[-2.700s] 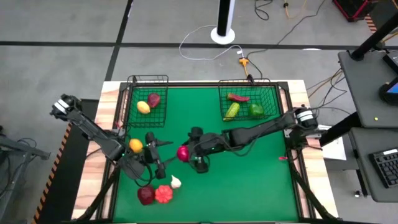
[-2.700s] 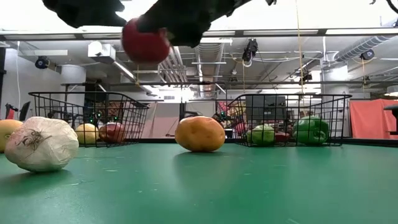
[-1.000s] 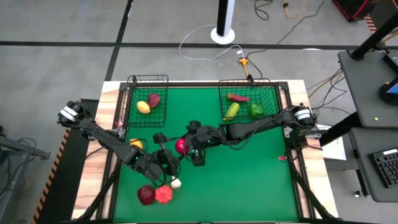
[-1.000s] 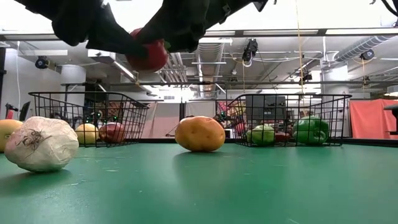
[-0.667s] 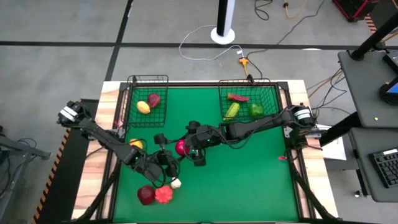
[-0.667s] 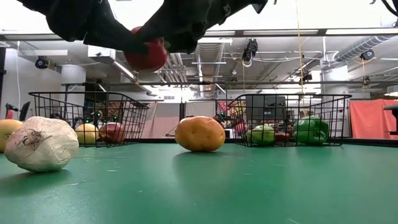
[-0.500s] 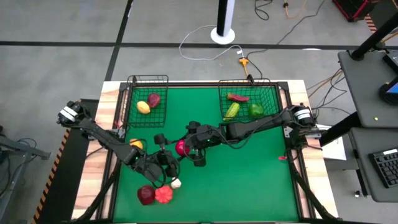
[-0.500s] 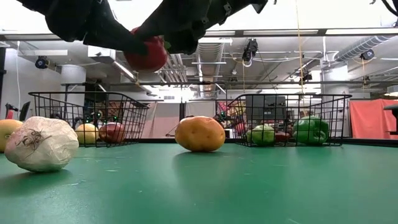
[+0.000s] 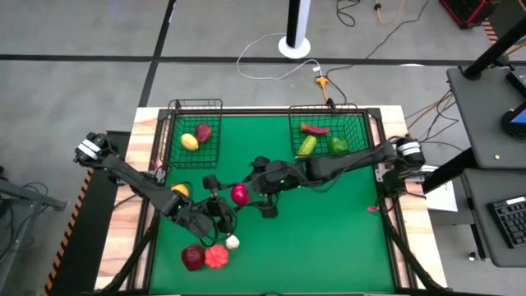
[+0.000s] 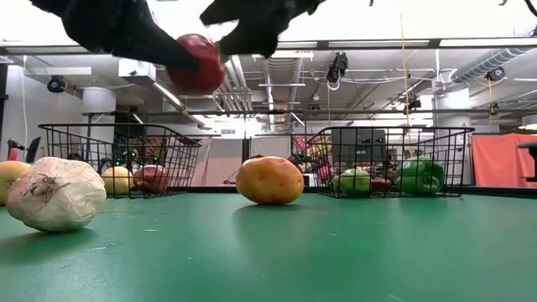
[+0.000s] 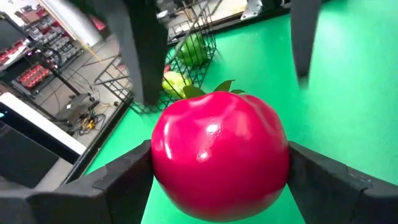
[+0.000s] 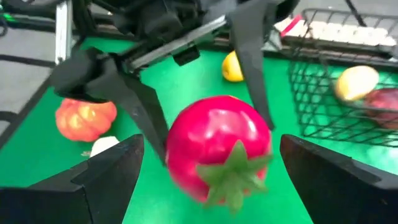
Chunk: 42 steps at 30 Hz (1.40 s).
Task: Sort produce into baskets
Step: Put the red tomato into the left wire basket
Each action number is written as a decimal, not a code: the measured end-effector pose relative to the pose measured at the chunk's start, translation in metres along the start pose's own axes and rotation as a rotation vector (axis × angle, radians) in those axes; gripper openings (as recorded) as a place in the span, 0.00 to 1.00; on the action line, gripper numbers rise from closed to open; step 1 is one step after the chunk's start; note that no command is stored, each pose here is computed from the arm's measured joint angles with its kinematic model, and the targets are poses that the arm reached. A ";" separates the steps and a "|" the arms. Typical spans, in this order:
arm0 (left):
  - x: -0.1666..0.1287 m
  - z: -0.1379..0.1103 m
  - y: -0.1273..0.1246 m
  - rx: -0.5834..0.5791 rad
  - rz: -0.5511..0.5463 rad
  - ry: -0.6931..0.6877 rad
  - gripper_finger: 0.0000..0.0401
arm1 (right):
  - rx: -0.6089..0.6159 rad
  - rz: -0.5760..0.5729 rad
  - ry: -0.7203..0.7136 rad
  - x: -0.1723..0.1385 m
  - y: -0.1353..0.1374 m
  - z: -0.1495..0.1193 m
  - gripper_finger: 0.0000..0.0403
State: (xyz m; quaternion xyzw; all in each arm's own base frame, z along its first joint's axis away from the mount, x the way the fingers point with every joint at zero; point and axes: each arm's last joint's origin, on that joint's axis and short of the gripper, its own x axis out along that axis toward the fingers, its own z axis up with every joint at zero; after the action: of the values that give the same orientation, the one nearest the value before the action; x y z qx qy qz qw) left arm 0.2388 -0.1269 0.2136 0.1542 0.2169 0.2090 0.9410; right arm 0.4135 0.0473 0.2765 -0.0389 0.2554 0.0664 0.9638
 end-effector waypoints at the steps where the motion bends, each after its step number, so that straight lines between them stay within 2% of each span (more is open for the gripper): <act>1: -0.001 0.001 0.002 -0.004 0.003 -0.003 0.76 | 0.002 -0.004 -0.003 -0.006 -0.001 0.003 0.91; 4: -0.007 0.006 0.011 0.004 0.019 0.001 0.76 | 0.013 -0.017 -0.003 -0.025 -0.005 0.011 0.91; 8: -0.017 0.025 0.029 0.033 0.070 0.021 0.76 | 0.015 -0.028 -0.014 -0.047 -0.008 0.019 0.91; 13: -0.025 0.048 0.063 0.082 0.147 0.138 0.76 | 0.011 -0.027 0.005 -0.060 -0.008 0.021 0.91; 18: -0.029 0.056 0.111 0.057 0.284 0.349 0.76 | 0.025 -0.024 0.059 -0.061 -0.008 0.016 0.91; 22: -0.026 0.048 0.153 -0.067 0.368 0.607 0.76 | 0.048 -0.023 0.110 -0.059 -0.007 0.010 0.91; 25: -0.015 0.037 0.178 -0.157 0.335 0.816 0.76 | 0.054 -0.023 0.120 -0.058 -0.007 0.009 0.91; 29: 0.004 0.020 0.209 -0.193 0.193 0.985 0.76 | 0.064 -0.024 0.118 -0.057 -0.007 0.009 0.91; 32: 0.015 0.009 0.230 -0.212 0.117 1.012 0.76 | 0.075 -0.024 0.124 -0.057 -0.007 0.008 0.91; 36: 0.022 -0.001 0.251 -0.238 0.091 1.014 0.76 | 0.081 -0.024 0.133 -0.057 -0.007 0.006 0.91; 42: 0.032 -0.008 0.267 -0.354 -0.015 0.974 0.76 | 0.087 -0.024 0.141 -0.056 -0.007 0.003 0.91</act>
State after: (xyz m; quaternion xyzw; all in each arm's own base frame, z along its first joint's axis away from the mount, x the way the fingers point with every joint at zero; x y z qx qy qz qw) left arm 0.1737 0.1199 0.2971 -0.1242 0.5921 0.2834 0.7441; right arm 0.3682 0.0346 0.3071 -0.0048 0.3248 0.0406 0.9449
